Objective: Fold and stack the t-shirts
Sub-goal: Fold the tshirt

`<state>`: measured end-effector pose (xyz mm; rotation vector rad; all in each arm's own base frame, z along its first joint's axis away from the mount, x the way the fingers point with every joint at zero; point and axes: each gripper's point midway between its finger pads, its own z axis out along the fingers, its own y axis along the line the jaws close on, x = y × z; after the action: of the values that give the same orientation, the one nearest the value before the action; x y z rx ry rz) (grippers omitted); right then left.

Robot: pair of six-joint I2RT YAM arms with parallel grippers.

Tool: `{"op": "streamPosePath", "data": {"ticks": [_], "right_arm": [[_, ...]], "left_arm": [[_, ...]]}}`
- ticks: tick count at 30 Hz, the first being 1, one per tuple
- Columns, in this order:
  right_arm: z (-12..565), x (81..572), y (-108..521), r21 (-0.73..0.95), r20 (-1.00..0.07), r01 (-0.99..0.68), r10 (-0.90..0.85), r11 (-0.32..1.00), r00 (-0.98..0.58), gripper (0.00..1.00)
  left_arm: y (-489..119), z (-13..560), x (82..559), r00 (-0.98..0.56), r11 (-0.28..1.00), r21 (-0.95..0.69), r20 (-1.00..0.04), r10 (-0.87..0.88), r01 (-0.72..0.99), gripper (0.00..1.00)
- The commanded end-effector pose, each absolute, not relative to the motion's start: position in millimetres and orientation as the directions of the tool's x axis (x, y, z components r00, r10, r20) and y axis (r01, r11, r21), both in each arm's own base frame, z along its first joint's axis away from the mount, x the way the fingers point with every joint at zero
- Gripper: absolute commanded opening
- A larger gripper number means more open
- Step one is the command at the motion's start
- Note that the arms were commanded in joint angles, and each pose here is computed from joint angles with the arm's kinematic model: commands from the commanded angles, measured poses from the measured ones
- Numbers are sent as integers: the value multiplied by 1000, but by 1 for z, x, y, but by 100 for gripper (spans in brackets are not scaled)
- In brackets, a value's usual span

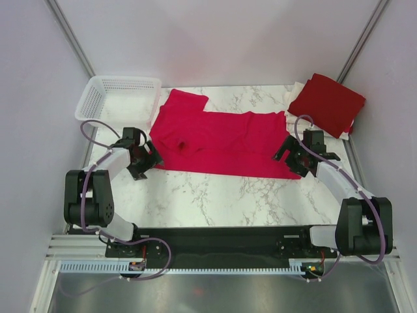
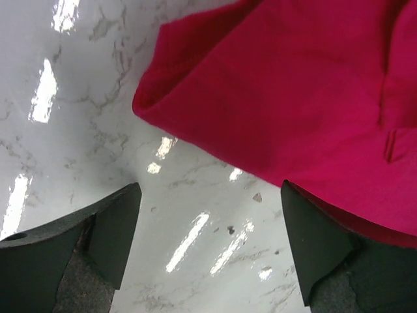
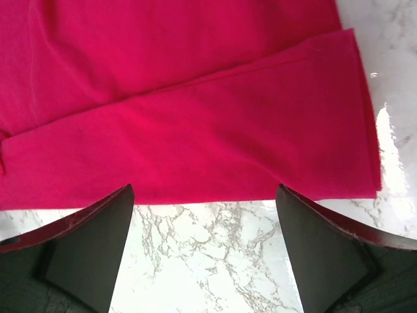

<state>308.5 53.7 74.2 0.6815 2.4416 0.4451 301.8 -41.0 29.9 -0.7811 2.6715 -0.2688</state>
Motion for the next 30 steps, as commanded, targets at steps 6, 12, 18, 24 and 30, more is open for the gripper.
{"op": "streamPosePath", "data": {"ticks": [6,12,18,24,30], "right_arm": [[71,308,63,462,-459,283,500,840,-735,98],[55,305,64,452,-432,297,498,841,-752,98],[40,307,65,430,-419,318,499,845,-759,98],[14,299,47,331,-397,415,524,848,-753,98],[-26,276,40,252,-309,512,569,821,-762,98]], "left_arm": [[-13,49,346,-567,757,-350,-509,-648,-551,94],[-8,34,350,-533,744,-352,-531,-658,-568,91],[-14,26,370,-547,771,-380,-548,-633,-511,51],[-19,36,361,-547,777,-407,-553,-628,-481,5],[-19,64,344,-492,777,-451,-603,-628,-440,5]]}}
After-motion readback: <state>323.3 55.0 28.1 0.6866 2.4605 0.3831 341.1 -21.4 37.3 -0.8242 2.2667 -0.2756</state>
